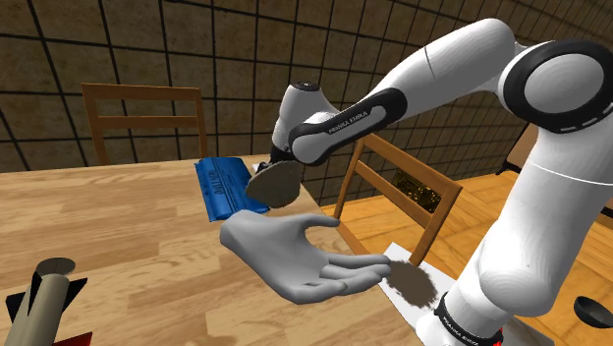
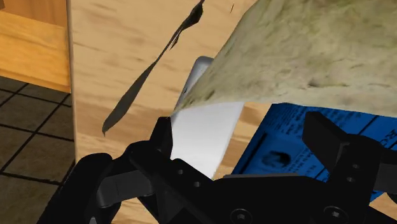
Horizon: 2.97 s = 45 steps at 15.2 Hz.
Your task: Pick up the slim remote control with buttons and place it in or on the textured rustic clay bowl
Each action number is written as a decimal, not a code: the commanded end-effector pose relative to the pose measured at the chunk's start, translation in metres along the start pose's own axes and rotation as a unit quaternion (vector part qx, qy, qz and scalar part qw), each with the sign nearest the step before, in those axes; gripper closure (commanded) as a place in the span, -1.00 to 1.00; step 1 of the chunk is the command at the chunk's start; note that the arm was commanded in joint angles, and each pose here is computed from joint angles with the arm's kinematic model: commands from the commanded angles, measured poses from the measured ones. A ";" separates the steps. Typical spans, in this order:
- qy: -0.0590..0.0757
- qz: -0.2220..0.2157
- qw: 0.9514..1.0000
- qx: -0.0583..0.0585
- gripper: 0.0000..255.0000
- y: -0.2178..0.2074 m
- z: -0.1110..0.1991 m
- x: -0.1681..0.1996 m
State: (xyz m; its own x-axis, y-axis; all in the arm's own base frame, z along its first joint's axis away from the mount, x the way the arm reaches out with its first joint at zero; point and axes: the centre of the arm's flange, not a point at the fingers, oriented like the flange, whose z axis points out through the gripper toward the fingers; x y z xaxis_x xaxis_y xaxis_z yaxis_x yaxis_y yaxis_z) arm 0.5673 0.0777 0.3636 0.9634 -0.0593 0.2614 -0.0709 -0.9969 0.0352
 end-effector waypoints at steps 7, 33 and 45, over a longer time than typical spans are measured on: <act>-0.053 -0.001 0.999 -0.012 1.00 0.001 0.041 -0.023; -0.053 -0.001 0.999 -0.012 1.00 0.007 -0.069 0.012; -0.053 -0.001 0.999 -0.012 1.00 0.009 -0.130 0.028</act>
State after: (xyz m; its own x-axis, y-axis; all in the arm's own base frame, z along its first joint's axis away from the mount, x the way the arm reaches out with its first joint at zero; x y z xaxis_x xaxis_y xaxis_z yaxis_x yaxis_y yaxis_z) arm 0.5611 0.0734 0.4909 0.9853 -0.0639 0.1585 -0.0740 -0.9955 0.0590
